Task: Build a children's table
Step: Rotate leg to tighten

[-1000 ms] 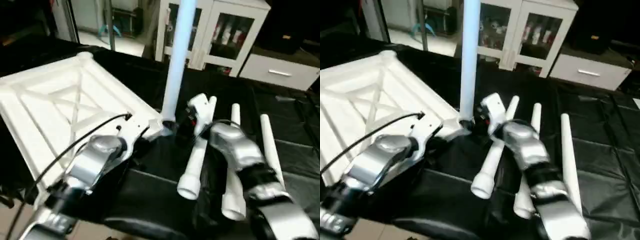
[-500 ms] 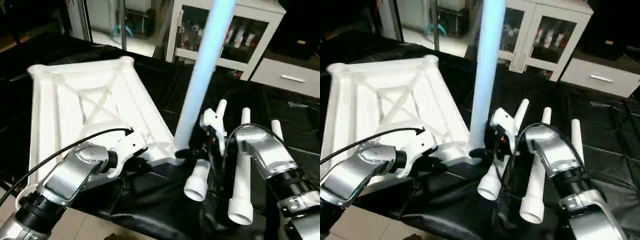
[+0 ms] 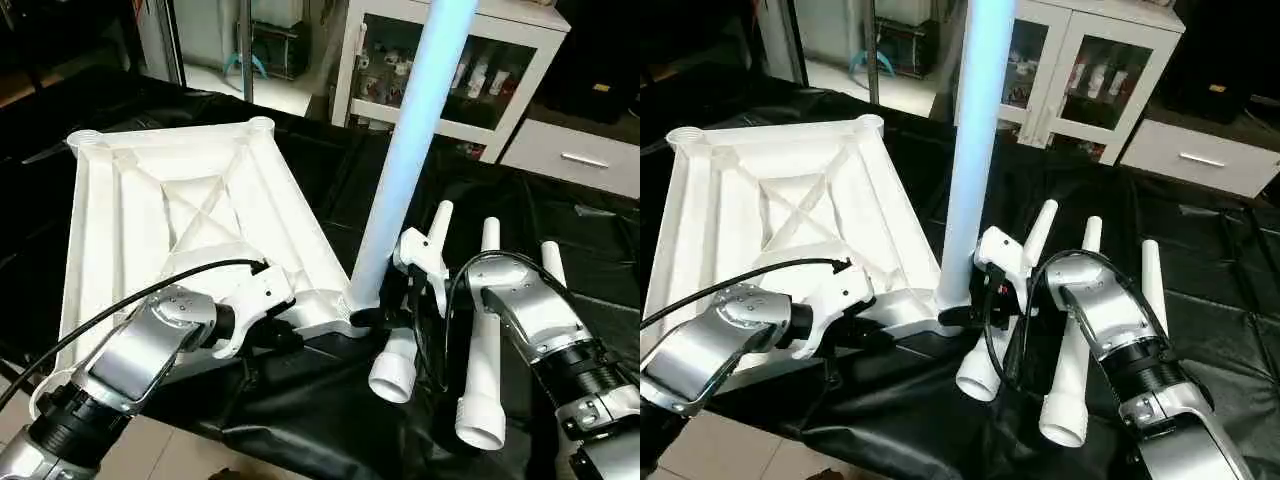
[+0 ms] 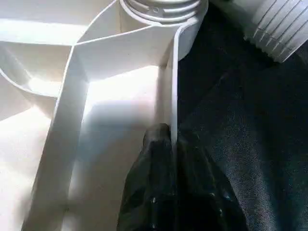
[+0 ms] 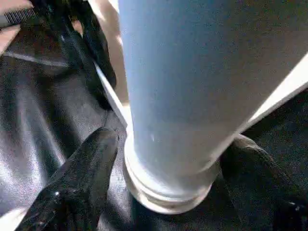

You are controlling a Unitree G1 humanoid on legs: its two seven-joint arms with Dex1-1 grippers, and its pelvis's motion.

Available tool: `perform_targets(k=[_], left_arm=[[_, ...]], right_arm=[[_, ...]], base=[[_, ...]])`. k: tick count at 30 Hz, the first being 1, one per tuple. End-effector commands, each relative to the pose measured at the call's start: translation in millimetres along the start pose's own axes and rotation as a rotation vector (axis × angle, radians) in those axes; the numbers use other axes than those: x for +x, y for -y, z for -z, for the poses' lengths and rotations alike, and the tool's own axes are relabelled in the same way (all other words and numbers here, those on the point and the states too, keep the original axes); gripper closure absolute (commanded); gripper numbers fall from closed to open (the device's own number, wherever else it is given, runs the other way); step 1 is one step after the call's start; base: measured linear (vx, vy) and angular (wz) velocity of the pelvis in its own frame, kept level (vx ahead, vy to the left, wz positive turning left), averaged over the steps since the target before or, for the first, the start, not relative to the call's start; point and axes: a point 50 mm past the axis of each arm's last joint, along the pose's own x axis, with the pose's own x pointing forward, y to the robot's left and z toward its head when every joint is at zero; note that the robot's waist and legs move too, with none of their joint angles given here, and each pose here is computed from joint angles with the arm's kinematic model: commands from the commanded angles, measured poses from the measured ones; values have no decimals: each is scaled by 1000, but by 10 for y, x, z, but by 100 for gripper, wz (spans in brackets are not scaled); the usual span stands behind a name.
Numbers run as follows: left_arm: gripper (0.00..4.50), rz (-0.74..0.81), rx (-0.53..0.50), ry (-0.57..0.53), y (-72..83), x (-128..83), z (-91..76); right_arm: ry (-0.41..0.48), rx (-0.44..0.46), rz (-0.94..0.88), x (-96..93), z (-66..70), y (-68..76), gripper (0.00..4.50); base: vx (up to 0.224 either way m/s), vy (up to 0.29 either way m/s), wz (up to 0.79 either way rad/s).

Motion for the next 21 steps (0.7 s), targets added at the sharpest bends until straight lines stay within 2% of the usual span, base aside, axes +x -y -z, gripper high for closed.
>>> perform_targets(k=[1,3,5,9,19,21], left_arm=[[450,36,26,35,37,18,-84],[450,36,26,35,38,19,-83],[450,36,26,36,38,20,-84],[450,35,27,37,33,20,-90],[450,35,23,41,30,24,-94],[450,21,7,49,23,46,-96]], right_arm=[[-53,-4,-12,46,60,-14,115],[-58,-7,-7,55,69,-10,115],[-59,-8,1,64,70,-3,152],[-56,-14,16,84,61,18,175],[-31,-16,16,111,52,22,178],[18,19,65,151,39,41,178]], base=[[0,0,0],[0,0,0],[0,0,0],[0,0,0],[0,0,0],[0,0,0]])
